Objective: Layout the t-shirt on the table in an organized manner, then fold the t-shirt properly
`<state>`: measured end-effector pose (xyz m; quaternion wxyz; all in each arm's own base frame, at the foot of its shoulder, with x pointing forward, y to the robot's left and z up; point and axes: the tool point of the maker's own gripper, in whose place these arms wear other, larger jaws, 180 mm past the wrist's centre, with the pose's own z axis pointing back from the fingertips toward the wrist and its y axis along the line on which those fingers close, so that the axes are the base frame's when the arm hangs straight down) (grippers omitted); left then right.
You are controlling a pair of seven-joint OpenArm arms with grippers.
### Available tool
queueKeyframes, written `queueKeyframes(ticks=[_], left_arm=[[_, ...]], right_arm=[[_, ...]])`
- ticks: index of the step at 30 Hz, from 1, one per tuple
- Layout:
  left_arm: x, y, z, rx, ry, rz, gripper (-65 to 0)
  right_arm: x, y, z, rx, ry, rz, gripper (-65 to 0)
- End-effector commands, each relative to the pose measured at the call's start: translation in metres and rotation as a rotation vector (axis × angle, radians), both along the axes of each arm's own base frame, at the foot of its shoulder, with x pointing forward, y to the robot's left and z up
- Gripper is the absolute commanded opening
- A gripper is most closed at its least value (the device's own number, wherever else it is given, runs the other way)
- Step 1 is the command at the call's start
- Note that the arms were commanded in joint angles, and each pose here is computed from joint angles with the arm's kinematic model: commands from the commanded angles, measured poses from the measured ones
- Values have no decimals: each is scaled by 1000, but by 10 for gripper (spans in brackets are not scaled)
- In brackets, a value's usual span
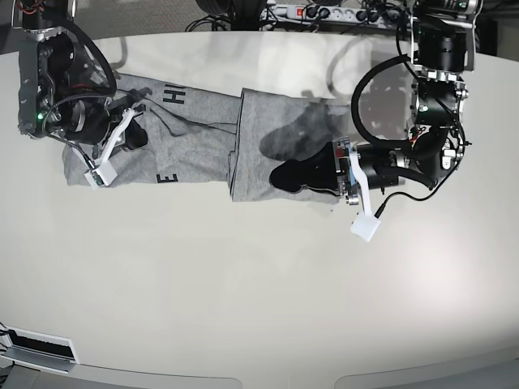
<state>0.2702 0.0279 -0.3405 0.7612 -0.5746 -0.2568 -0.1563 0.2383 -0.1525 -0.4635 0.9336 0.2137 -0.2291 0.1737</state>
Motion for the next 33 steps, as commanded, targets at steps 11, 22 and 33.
queueKeyframes(ticks=[11,22,33], left_arm=[[35,95,10,192,-95,168,-650],[44,192,33,379,-146,286,-650],[16,200,9,414,-65,275,-650]], right_arm=[[69,8,68,148,-92,2,-495],[64,-75,86,215,-156,-307,-348],[-14,-121,52,204,-57,-502,-215]])
